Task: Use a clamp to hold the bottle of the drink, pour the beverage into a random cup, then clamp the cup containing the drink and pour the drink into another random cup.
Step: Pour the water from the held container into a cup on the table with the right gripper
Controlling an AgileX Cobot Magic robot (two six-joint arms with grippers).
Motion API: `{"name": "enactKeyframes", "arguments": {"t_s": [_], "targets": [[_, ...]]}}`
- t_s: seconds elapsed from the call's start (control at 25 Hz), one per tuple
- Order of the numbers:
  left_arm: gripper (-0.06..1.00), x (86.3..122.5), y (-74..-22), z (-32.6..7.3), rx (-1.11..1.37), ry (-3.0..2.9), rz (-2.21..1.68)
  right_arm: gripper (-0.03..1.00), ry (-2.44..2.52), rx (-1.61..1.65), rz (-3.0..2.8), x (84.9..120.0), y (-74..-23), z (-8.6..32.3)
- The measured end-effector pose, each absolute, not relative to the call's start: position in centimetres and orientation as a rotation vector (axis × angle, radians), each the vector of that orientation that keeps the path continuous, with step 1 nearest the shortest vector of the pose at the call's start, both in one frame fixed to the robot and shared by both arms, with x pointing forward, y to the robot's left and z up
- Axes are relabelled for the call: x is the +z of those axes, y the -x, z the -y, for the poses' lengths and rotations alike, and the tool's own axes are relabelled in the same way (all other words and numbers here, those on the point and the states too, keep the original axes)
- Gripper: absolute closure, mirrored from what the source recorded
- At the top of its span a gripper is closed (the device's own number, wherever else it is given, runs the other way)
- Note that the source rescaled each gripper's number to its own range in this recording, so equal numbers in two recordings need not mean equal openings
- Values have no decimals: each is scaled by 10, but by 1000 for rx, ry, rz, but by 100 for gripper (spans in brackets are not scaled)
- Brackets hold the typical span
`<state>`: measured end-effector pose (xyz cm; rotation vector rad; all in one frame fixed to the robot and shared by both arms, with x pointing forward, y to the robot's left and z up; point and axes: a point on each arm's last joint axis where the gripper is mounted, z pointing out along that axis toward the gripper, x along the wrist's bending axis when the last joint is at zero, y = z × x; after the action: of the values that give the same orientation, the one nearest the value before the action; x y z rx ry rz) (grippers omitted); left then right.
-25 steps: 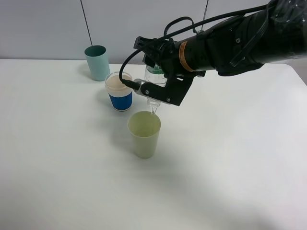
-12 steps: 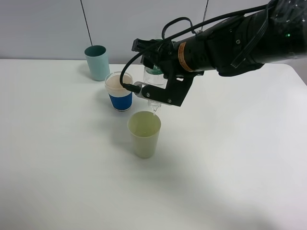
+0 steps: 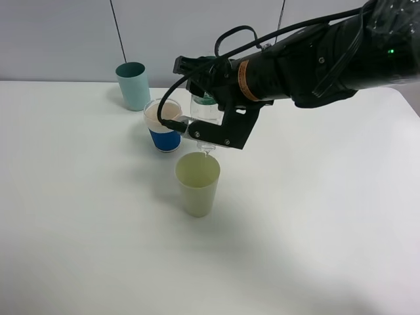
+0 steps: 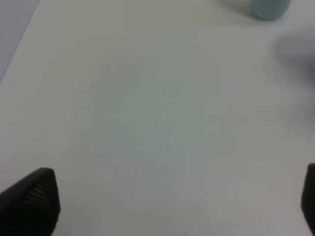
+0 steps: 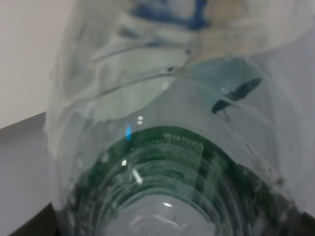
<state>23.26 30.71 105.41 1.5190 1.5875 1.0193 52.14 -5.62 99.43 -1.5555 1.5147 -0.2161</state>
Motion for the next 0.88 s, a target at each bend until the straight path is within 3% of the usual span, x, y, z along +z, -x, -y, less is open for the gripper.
{"name": "enactKeyframes", "arguments": {"t_s": [0.88], "targets": [[-6,1054,-233,-307,1019,-1519,-1587,94,1619,-281,-1366,1010,-516,37]]}}
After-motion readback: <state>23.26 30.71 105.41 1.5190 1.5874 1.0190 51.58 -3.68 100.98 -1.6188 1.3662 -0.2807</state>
